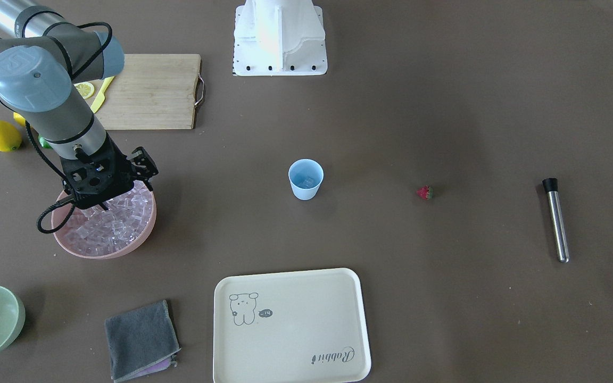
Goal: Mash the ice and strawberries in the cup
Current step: 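Move the right gripper back over the pink ice bowl, then lower the right gripper into the ice and grasp a cube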
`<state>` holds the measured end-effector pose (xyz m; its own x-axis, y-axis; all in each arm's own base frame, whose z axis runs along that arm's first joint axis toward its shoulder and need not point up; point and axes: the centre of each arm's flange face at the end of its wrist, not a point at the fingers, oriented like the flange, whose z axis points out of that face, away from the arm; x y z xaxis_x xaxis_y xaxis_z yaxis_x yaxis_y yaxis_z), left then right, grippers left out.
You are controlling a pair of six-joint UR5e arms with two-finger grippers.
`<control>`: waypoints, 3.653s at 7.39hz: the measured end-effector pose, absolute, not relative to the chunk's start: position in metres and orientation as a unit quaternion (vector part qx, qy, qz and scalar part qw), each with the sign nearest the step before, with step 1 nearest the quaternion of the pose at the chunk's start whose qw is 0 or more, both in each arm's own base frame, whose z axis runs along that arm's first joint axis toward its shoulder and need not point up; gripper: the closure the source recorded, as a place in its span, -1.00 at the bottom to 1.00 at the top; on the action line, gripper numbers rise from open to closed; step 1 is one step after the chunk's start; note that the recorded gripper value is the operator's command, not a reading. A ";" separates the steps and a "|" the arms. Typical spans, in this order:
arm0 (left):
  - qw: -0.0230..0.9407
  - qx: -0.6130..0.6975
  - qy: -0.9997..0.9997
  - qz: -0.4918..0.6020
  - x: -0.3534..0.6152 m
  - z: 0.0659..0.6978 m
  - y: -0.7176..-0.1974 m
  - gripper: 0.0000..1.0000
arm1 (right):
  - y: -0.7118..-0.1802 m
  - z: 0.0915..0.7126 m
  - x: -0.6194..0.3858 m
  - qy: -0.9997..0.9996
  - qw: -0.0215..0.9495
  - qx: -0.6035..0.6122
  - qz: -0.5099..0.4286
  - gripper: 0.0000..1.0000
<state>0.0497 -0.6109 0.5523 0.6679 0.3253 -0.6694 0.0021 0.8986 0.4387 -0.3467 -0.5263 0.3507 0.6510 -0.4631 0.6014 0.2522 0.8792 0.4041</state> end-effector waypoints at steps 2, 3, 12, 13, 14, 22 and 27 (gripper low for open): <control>0.888 0.209 0.400 0.088 0.052 0.548 -0.611 -0.94 | -0.522 0.376 -0.341 -0.359 0.894 0.148 -0.224 -0.78; 0.888 0.210 0.401 0.086 0.052 0.546 -0.611 -0.94 | -0.520 0.387 -0.339 -0.356 0.896 0.143 -0.225 -0.80; 0.887 0.209 0.403 0.088 0.059 0.546 -0.611 -0.94 | -0.523 0.421 -0.360 -0.375 0.887 0.159 -0.217 0.47; 0.886 0.211 0.403 0.089 0.059 0.547 -0.611 -0.94 | -0.525 0.415 -0.359 -0.378 0.886 0.162 -0.216 0.76; 0.886 0.212 0.403 0.089 0.059 0.547 -0.611 -0.94 | -0.530 0.411 -0.353 -0.379 0.886 0.165 -0.211 0.76; 0.888 0.213 0.399 0.087 0.059 0.559 -0.607 -0.94 | -0.551 0.390 -0.363 -0.386 0.894 0.152 -0.166 -0.65; 0.886 0.220 0.399 0.088 0.063 0.556 -0.607 -0.94 | -0.549 0.400 -0.366 -0.384 0.897 0.145 -0.165 -0.02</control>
